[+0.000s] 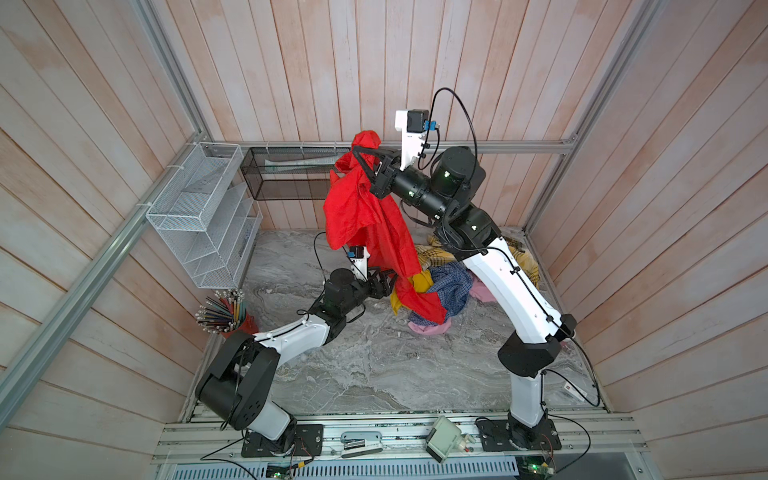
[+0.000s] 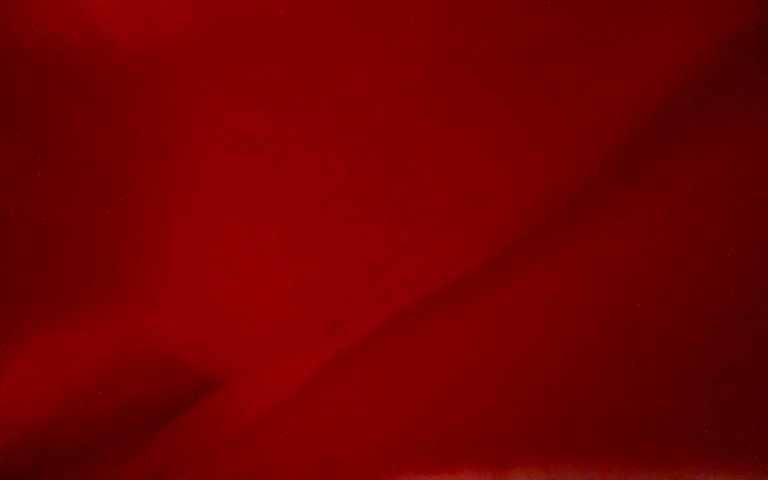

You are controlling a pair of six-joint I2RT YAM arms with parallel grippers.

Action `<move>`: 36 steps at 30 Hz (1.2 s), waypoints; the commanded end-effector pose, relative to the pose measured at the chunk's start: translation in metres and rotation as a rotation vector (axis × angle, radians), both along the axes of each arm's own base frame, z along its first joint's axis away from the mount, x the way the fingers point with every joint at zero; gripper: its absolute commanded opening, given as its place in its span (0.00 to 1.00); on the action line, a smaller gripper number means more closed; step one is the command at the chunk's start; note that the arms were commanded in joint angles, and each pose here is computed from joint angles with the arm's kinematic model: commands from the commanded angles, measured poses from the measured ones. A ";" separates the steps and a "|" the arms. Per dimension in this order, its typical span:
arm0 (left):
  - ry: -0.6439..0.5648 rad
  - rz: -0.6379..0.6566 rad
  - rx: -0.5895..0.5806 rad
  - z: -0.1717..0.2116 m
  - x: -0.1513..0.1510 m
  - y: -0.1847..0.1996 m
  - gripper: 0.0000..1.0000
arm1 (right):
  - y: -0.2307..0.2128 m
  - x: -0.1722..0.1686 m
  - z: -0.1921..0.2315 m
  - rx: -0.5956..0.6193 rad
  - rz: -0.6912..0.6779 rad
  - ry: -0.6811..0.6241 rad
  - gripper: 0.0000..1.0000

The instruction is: Pick out a specific cloth from the pile

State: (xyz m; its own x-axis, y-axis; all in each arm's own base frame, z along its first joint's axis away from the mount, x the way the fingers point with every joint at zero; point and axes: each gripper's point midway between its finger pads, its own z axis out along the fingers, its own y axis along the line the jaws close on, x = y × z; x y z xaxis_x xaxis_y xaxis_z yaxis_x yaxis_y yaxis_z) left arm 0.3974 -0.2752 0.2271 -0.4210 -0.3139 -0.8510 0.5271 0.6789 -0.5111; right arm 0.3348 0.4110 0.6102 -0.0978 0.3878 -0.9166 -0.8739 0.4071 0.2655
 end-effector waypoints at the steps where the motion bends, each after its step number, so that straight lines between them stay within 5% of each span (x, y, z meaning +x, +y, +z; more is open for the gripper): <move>1: -0.073 0.132 -0.018 0.030 0.029 0.014 0.41 | -0.024 -0.021 0.028 0.028 -0.026 -0.062 0.00; 6: -0.158 0.191 -0.032 0.069 0.039 0.039 0.00 | -0.034 -0.020 0.013 -0.009 -0.075 -0.051 0.00; 15: -0.279 0.390 -0.064 0.131 0.020 0.121 0.00 | -0.037 -0.010 -0.022 -0.067 -0.112 0.007 0.00; 21: -0.279 0.362 -0.026 0.140 0.015 0.124 0.00 | -0.023 -0.009 -0.021 -0.059 -0.058 0.011 0.00; 25: -0.349 0.462 -0.024 0.164 0.005 0.155 0.00 | -0.019 -0.005 -0.024 -0.076 -0.061 0.017 0.00; 30: -0.372 0.458 -0.002 0.194 0.005 0.177 0.00 | 0.014 0.008 -0.068 -0.097 0.024 0.097 0.00; 36: -0.195 0.511 0.081 0.134 0.024 0.199 0.00 | 0.062 0.036 -0.152 -0.171 0.098 0.227 0.00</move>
State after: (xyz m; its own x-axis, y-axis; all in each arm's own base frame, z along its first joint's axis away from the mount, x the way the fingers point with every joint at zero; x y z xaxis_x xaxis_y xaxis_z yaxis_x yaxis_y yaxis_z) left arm 0.4137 -0.0818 0.4068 0.0579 -0.3947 -0.9170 0.2550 0.8939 -0.3687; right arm 0.3604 0.4453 0.5076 -0.2428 0.2611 -0.9343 -0.8451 0.4160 0.3359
